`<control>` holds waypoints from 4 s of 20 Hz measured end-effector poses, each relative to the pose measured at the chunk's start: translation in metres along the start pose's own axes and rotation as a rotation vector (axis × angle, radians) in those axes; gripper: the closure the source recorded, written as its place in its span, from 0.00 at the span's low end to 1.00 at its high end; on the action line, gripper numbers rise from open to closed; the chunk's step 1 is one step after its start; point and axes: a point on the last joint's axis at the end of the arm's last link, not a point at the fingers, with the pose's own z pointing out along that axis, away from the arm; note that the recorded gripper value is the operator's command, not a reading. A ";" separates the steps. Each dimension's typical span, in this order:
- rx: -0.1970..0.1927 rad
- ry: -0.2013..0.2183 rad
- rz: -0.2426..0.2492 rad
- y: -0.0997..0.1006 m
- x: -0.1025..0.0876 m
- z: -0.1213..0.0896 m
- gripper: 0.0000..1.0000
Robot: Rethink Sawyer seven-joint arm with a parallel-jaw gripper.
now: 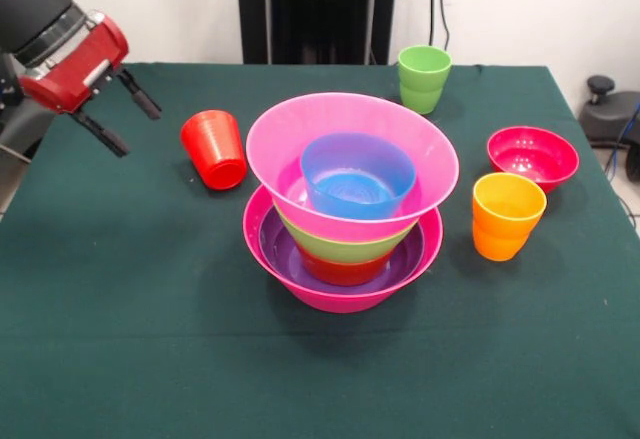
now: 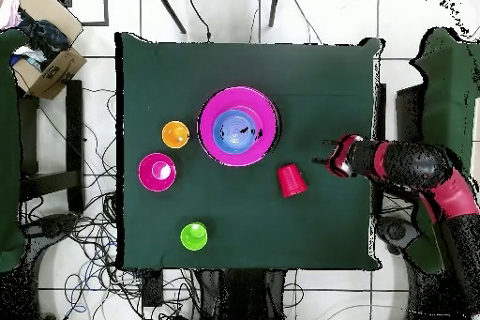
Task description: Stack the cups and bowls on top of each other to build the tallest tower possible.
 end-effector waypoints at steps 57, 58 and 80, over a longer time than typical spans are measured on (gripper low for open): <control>-0.111 -0.017 -0.034 0.056 0.060 0.072 0.00; -0.111 -0.013 -0.036 0.057 0.061 0.071 0.00; -0.086 0.145 -0.062 0.076 0.087 0.039 0.00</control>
